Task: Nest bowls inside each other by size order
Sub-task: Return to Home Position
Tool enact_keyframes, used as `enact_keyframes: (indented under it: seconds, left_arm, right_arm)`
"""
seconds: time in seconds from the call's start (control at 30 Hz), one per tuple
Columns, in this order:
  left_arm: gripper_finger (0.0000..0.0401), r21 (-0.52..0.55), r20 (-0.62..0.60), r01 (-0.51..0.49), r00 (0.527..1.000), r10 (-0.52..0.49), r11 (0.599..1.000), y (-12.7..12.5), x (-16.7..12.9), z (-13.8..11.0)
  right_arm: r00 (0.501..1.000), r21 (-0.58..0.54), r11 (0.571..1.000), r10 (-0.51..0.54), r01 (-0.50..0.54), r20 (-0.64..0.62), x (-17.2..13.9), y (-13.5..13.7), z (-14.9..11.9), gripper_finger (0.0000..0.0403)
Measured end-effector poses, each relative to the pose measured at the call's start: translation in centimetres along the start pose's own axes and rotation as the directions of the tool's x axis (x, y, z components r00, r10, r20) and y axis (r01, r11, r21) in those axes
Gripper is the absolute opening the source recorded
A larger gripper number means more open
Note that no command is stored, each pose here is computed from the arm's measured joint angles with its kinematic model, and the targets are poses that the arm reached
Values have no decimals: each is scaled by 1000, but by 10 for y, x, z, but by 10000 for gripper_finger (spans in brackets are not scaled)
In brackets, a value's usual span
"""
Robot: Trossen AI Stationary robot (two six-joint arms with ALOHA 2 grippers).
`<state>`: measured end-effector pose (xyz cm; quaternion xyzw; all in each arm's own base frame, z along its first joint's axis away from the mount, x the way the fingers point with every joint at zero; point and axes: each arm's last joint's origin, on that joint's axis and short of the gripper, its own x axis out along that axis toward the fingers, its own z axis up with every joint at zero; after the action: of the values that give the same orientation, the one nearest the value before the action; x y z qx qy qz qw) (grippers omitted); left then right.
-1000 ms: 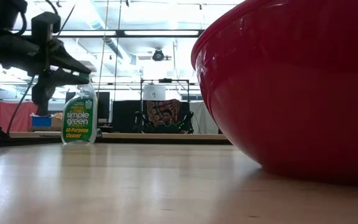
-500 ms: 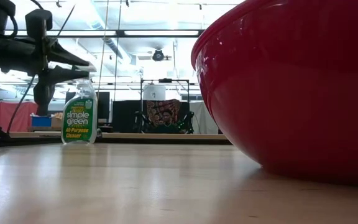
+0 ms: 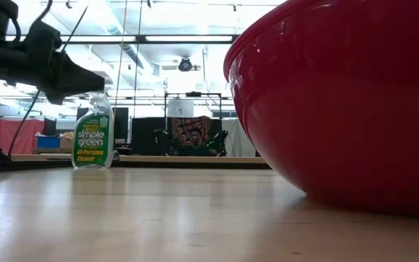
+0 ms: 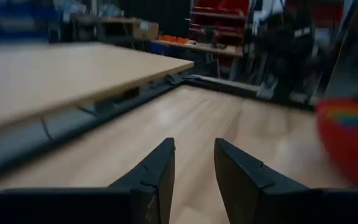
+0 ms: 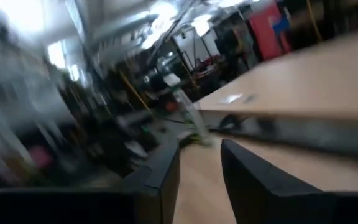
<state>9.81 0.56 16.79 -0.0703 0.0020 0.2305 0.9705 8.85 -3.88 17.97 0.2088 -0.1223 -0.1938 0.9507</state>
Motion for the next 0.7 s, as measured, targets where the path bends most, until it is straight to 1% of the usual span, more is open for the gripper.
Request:
enact_keyframes:
  seconds: [0.03,0.1,0.13,0.2,0.23,0.27,0.7]
  left_arm:
    - [114,66,0,0,1000,0,998,0,0,0]
    - [114,150,-1,0,1000,0,989,0,0,0]
    - [114,175,-1,0,1000,0,985,0,0,0]
    - [114,191,-1,0,1000,0,982,0,0,0]
    - [114,194,-1,0,1000,0,981,0,0,0]
    - [114,194,-1,0,1000,0,981,0,0,0]
    - [114,196,-2,1,1000,-1,981,0,0,0]
  right_arm:
    - [1000,-124,992,2,-3,-5,0,0,0,126]
    - [1000,-348,937,0,-4,-12,0,0,-1,126]
    - [1000,-424,906,0,-5,-11,0,0,-1,126]
    - [1000,-517,856,-1,-4,-10,0,0,-1,126]
    - [1000,-537,843,-1,-4,-10,0,0,-1,126]
    - [1000,-543,840,-1,-4,-10,0,0,-1,126]
    - [1000,-539,842,-1,-4,-9,0,0,-1,126]
